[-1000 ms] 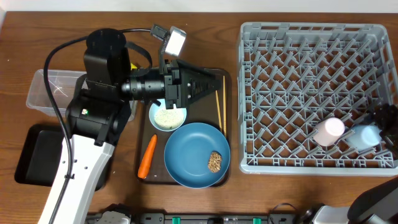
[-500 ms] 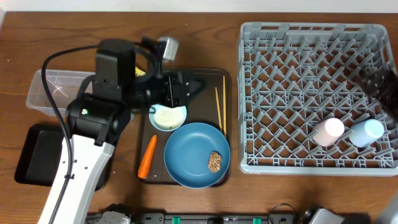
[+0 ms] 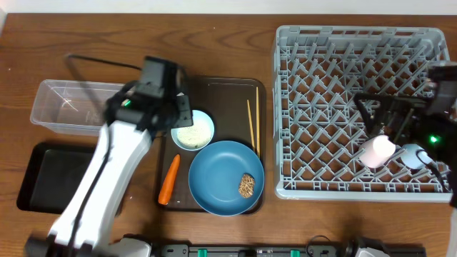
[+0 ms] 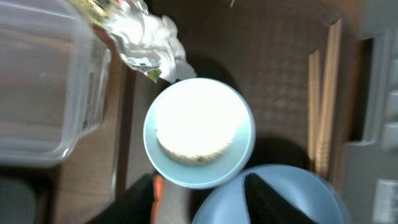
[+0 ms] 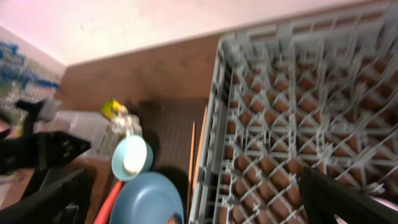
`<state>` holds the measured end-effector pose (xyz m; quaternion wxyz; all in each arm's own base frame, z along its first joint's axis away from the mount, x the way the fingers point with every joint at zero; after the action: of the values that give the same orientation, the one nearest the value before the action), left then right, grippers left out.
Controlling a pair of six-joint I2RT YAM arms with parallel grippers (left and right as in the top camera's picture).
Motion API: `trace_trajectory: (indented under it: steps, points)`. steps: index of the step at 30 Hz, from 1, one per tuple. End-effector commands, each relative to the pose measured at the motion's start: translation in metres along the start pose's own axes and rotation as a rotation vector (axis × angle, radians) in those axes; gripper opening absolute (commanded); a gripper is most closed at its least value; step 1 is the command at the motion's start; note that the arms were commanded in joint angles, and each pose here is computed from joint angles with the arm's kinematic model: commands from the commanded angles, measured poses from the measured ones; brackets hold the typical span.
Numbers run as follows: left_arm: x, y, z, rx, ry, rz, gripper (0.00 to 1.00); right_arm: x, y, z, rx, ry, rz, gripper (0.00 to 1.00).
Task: Sort waste into correct bins and load items into the dishwasher rack
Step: 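Grasp the white rice bowl's rim with the left gripper, then lift the rice bowl and carry it left over the black tray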
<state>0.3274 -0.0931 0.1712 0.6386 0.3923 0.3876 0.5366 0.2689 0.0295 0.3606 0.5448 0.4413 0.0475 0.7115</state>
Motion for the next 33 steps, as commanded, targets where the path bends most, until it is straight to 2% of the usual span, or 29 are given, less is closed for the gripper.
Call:
trace_trajectory:
  steps: [1, 8, 12, 17, 27, 30, 33]
  points:
    - [-0.004, -0.034, -0.008, 0.079, -0.056, 0.028, 0.42, -0.002, -0.014, -0.01, 0.058, 0.013, 0.001, 0.99]
    - [-0.029, -0.079, -0.009, 0.123, -0.132, 0.022, 0.42, -0.013, -0.031, -0.022, 0.147, -0.01, -0.054, 0.95]
    - [-0.03, -0.108, -0.015, 0.17, -0.128, 0.033, 0.42, -0.016, -0.037, -0.027, 0.179, -0.014, -0.07, 0.94]
    - [-0.037, -0.128, -0.02, 0.199, -0.131, 0.0, 0.38, -0.017, -0.039, -0.026, 0.181, -0.016, -0.07, 0.94]
    - [-0.047, -0.133, -0.019, 0.186, -0.152, -0.009, 0.38, -0.017, -0.04, -0.024, 0.172, -0.01, -0.067, 0.93]
    - [-0.045, -0.129, -0.024, 0.209, -0.143, -0.004, 0.29, -0.017, -0.04, -0.024, 0.171, -0.009, -0.067, 0.93]
    - [-0.043, -0.116, -0.025, 0.211, -0.143, 0.006, 0.29, -0.018, -0.04, -0.023, 0.169, -0.008, -0.077, 0.93]
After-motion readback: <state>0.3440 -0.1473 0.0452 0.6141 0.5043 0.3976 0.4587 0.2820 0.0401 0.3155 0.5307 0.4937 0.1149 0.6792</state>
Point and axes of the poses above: each gripper's point midway between its finger pads, its own y axis back along the fingers, its own x axis along the line the jaws close on, z = x × y, the point moved 1 cm from there along y, back along the fingers, and after that the axes turned 11 degrees about -y, right-handed, at the moved point
